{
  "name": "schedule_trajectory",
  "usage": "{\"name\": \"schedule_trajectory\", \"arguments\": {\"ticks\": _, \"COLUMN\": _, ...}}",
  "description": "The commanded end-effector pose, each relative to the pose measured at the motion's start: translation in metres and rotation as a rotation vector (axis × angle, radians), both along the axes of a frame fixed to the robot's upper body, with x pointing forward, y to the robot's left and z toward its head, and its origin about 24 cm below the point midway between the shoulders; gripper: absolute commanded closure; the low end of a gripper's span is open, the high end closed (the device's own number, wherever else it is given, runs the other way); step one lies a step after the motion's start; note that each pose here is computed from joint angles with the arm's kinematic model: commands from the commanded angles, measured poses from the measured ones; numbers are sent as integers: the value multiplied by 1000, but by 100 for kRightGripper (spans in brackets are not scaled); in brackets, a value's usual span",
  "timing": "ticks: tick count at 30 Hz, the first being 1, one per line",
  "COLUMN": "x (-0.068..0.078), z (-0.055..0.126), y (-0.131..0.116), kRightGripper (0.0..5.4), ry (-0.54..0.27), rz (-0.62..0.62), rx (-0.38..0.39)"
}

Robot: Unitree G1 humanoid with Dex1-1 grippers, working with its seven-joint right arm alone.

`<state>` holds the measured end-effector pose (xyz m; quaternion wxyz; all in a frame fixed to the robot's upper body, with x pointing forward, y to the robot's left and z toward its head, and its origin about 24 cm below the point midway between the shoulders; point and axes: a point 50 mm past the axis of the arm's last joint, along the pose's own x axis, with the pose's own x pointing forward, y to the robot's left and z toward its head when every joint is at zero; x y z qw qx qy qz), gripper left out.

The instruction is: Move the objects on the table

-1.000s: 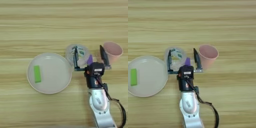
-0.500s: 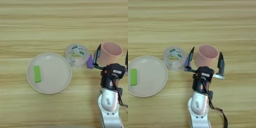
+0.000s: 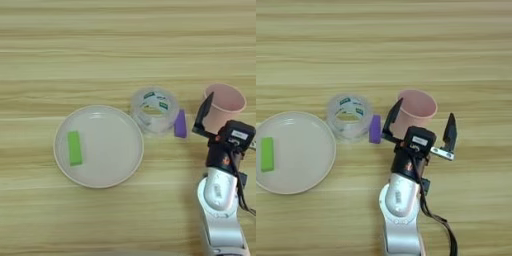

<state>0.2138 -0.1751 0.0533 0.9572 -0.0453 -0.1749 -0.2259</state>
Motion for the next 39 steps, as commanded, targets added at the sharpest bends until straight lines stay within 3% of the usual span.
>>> {"name": "schedule_trajectory", "arguments": {"ticks": 1, "x": 12, "z": 11, "y": 3, "kRightGripper": 3, "ry": -38, "rz": 40, "rx": 24}}
{"name": "schedule_trajectory", "arguments": {"ticks": 21, "x": 27, "z": -6, "y": -5, "kRightGripper": 3, "ry": 89, "rz": 61, "rx": 74}}
{"name": "schedule_trajectory", "arguments": {"ticks": 39, "x": 52, "z": -18, "y": -18, "kRightGripper": 3, "ry": 169, "rz": 54, "rx": 34}}
